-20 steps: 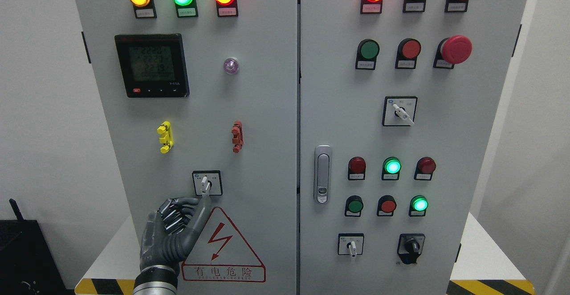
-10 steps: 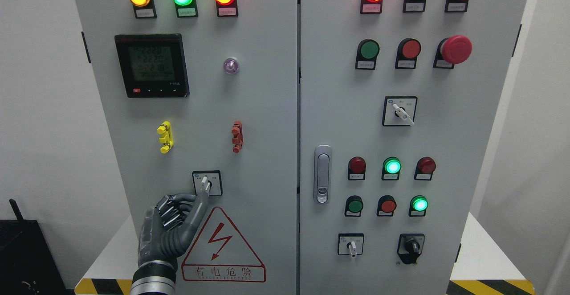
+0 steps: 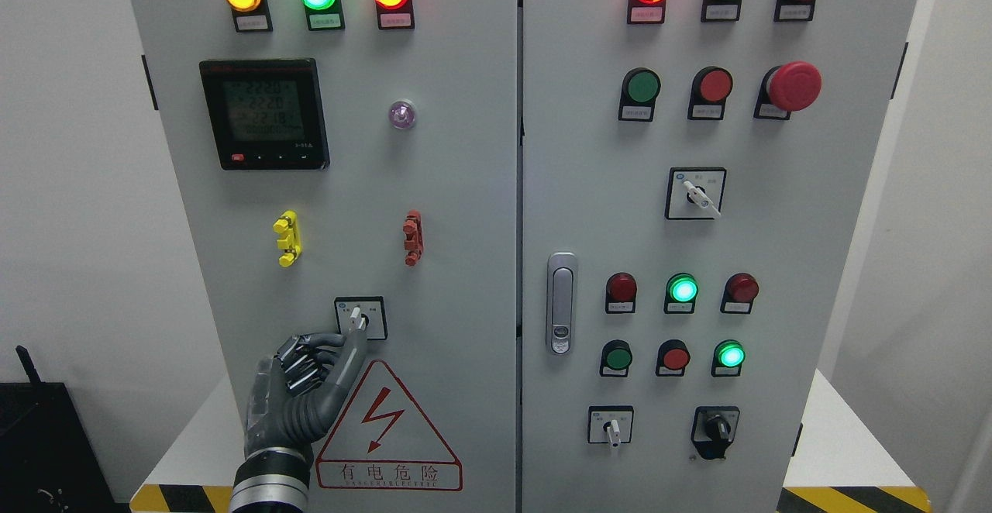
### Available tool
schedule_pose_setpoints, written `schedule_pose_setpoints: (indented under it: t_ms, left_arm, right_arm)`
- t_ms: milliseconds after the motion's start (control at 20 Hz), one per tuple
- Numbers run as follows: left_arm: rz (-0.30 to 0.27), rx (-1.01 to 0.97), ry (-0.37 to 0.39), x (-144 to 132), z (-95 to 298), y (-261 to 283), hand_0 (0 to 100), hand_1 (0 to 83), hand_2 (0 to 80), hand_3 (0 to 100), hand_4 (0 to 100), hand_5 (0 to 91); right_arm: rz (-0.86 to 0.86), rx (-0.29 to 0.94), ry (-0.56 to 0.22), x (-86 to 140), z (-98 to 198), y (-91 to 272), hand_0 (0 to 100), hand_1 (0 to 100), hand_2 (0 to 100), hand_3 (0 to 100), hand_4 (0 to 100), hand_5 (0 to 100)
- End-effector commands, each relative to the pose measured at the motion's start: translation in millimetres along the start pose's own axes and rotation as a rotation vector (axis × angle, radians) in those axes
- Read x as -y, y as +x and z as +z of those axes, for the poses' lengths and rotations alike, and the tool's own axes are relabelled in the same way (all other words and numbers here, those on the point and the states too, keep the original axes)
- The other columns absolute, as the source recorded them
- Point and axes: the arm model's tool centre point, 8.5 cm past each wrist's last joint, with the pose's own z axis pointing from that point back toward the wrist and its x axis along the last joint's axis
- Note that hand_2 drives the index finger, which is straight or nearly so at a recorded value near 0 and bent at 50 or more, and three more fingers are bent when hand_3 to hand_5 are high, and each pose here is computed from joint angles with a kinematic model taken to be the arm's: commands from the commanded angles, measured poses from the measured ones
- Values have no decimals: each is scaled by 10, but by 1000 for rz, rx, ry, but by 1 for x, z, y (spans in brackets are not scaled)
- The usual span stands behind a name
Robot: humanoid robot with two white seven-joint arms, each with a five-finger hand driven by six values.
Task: Turn on light switch 1
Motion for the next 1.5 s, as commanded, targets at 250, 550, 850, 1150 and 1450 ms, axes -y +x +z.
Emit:
schedule_pose_setpoints:
  t_ms: [250,550,850,1150,1450]
  left_arm:
    - [-22,3,4,3,0,0,175,676,523,789,898,827]
    - [-26,-8,6,3,-1,0,178,664,528,794,899,829]
    - [-30,-9,6,3,-1,-1,181,652,532,796,901,831]
    - [-24,-12,5,5,-1,0,184,631,536,802,903,832]
    - [-26,-18,4,6,-3,1,189,628,538,804,904,831]
  right_arm:
    - [0,0,0,0,0,0,305,0,0,0,0,0]
    - [0,2,0,0,0,1,305,0,0,0,0,0]
    - [0,0,0,0,0,0,305,0,0,0,0,0]
    - [0,0,0,0,0,0,305,0,0,0,0,0]
    - [0,0,0,0,0,0,305,0,0,0,0,0]
